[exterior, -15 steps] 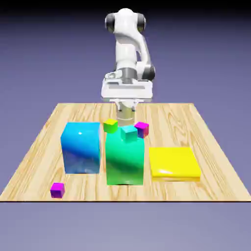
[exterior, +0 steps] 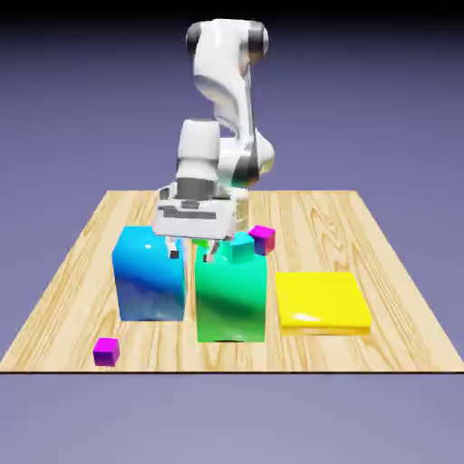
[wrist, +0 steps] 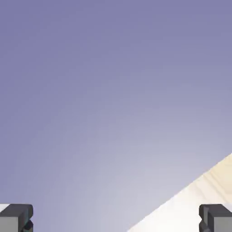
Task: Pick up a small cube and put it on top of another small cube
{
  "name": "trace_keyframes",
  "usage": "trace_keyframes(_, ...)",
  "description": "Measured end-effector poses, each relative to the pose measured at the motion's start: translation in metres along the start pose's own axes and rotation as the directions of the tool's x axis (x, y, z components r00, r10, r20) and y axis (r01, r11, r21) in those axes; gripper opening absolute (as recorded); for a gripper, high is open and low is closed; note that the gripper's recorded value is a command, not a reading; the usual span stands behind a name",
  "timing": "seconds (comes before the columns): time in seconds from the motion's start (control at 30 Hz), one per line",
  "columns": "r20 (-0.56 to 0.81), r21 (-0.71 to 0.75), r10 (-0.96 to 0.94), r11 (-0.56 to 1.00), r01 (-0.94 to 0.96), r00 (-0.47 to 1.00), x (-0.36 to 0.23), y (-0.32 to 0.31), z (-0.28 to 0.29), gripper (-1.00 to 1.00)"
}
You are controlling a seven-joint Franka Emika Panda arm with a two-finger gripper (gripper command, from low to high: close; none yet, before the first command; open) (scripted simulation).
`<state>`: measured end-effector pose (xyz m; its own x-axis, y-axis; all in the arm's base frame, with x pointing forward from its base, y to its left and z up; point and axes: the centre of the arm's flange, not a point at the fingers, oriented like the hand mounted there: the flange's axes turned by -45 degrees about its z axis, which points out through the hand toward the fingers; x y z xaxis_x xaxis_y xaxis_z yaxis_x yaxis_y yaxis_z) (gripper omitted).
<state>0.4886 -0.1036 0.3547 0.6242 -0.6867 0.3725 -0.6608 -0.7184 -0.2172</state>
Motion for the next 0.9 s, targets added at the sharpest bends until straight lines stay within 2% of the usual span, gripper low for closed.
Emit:
trace_keyframes(0.23, 0.020, -0.177, 0.318, 0.934, -0.309, 0.948, 0.029, 0.037, 0.072, 0.00)
trace_keyframes(0.5, -0.107, -0.372, 0.606, 0.710, -0.597, 0.788, 0.051, 0.099, 0.152, 0.00)
trace_keyframes(0.6, -0.190, -0.424, 0.677, 0.597, -0.681, 0.711, 0.057, 0.126, 0.180, 0.00)
trace_keyframes(0.67, -0.192, -0.425, 0.678, 0.594, -0.683, 0.709, 0.057, 0.127, 0.181, 0.00)
trace_keyframes(0.8, -0.193, -0.425, 0.678, 0.594, -0.683, 0.710, 0.044, 0.148, 0.232, 0.00)
trace_keyframes(0.83, -0.192, -0.425, 0.678, 0.594, -0.683, 0.709, 0.041, 0.153, 0.243, -1.00)
trace_keyframes(0.9, -0.192, -0.425, 0.678, 0.594, -0.683, 0.709, 0.041, 0.153, 0.243, -1.00)
